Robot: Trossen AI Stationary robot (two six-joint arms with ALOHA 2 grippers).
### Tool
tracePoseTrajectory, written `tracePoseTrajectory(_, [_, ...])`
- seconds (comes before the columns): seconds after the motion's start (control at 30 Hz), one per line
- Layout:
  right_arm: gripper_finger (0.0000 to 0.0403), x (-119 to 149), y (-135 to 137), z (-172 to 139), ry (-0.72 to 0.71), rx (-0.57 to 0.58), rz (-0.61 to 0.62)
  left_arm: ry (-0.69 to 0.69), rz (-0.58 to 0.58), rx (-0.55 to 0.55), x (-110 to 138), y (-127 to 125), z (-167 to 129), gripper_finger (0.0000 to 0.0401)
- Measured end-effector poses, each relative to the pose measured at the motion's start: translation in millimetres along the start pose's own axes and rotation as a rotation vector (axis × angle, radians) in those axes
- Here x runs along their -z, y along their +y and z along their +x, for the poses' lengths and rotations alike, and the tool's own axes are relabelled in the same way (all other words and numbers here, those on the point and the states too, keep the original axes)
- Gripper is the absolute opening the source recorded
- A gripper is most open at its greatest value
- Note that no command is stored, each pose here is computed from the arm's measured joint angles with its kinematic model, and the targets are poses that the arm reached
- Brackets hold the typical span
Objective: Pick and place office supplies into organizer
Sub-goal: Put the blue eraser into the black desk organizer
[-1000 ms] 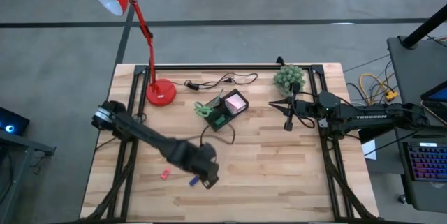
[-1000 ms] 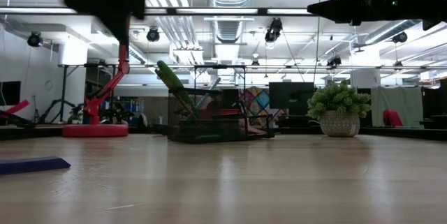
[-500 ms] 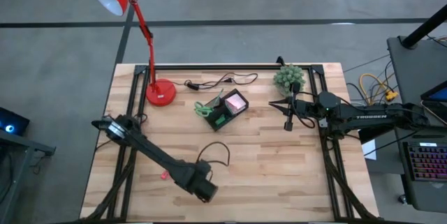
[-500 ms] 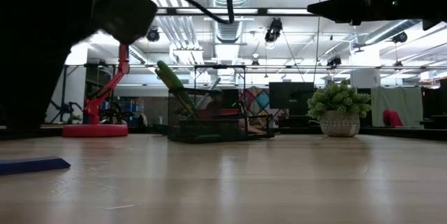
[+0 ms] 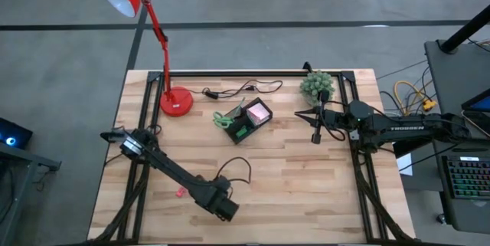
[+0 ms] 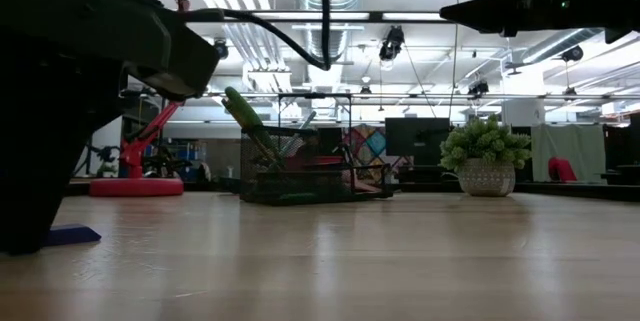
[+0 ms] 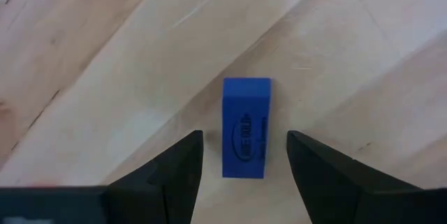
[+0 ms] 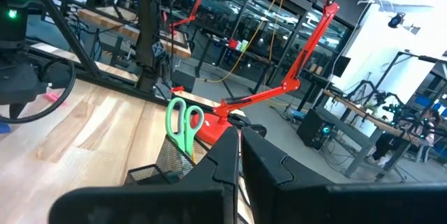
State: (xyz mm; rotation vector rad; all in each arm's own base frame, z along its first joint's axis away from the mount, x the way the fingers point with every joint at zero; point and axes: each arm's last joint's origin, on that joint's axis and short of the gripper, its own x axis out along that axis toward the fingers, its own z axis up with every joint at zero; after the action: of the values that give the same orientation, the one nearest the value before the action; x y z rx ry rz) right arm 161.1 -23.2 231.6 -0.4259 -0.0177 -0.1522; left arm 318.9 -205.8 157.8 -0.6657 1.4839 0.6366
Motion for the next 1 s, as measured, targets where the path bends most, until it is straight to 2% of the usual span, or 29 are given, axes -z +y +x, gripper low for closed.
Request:
tracePoseTrajectory(0.2, [0.0008,0,0,0,-0.001,0.0,0.0,0.0,0.024,0.006,-1,-1,1,0.0174])
tracePoseTrajectory(0.67, [0.0008,0,0,0,-0.001,0.0,-0.007,0.001,0.054,0.007,-2,0,2,0.0048])
tracePoseTrajectory(1.0, [0.0008,0,0,0,-0.002,0.001,-0.007,-0.002,0.096,0.012,-18,9,-10,0.0037])
